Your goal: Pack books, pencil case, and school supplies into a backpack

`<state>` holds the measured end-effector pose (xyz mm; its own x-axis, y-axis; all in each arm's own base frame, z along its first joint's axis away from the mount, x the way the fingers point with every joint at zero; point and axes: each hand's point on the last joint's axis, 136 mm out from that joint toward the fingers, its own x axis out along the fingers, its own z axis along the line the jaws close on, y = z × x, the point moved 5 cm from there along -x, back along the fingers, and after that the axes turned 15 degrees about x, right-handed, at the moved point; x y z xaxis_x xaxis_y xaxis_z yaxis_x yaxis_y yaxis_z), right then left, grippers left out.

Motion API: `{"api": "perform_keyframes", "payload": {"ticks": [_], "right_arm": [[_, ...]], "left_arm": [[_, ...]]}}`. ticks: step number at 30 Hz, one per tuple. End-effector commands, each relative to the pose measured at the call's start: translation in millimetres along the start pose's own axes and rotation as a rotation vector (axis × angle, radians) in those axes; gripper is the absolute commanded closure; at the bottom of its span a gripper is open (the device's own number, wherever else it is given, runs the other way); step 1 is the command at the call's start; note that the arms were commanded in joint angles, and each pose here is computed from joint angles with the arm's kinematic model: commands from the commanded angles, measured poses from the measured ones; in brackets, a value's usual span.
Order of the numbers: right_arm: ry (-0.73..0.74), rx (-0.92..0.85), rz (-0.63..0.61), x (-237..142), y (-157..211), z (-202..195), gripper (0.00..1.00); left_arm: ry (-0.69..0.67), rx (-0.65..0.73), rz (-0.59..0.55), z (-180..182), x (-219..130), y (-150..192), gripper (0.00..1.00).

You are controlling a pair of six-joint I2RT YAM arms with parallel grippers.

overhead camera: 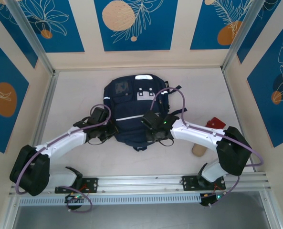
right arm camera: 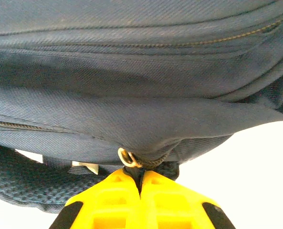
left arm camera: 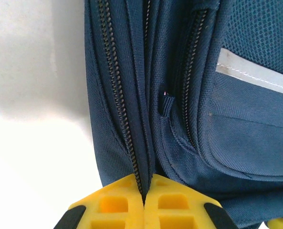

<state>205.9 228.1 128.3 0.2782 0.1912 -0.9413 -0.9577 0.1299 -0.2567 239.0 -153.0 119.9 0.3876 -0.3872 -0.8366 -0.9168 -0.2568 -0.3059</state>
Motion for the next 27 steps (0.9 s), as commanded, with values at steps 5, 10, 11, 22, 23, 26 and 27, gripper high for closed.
{"api": "perform_keyframes", "payload": {"ticks": [5,10,11,22,23,26,27], "right_arm": [[0.012,-0.108,0.090,-1.0,8.2,-12.0,1.00],[-0.220,-0.209,0.169,-6.0,17.0,45.7,1.00],[-0.246,-0.215,0.177,-6.3,17.2,54.9,1.00],[-0.442,-0.269,0.213,-17.4,15.5,129.1,1.00],[-0.446,-0.274,0.214,-18.6,16.3,130.5,1.00],[-0.444,-0.285,0.227,-18.4,20.8,130.5,1.00],[-0.439,-0.287,0.231,-18.2,22.7,129.3,1.00]], "left_arm": [[-0.278,-0.007,-0.055,50.0,-26.3,-4.7,0.96],[-0.294,-0.011,-0.081,51.1,-45.2,-5.8,0.68],[-0.286,-0.013,-0.085,49.7,-48.4,-5.7,0.64],[0.070,-0.135,-0.040,11.2,-37.1,2.9,0.40],[0.077,-0.138,-0.035,9.9,-34.8,2.2,0.39],[0.094,-0.145,-0.033,6.2,-27.2,-1.8,0.38],[0.100,-0.147,-0.033,4.3,-25.0,-3.4,0.38]]}}
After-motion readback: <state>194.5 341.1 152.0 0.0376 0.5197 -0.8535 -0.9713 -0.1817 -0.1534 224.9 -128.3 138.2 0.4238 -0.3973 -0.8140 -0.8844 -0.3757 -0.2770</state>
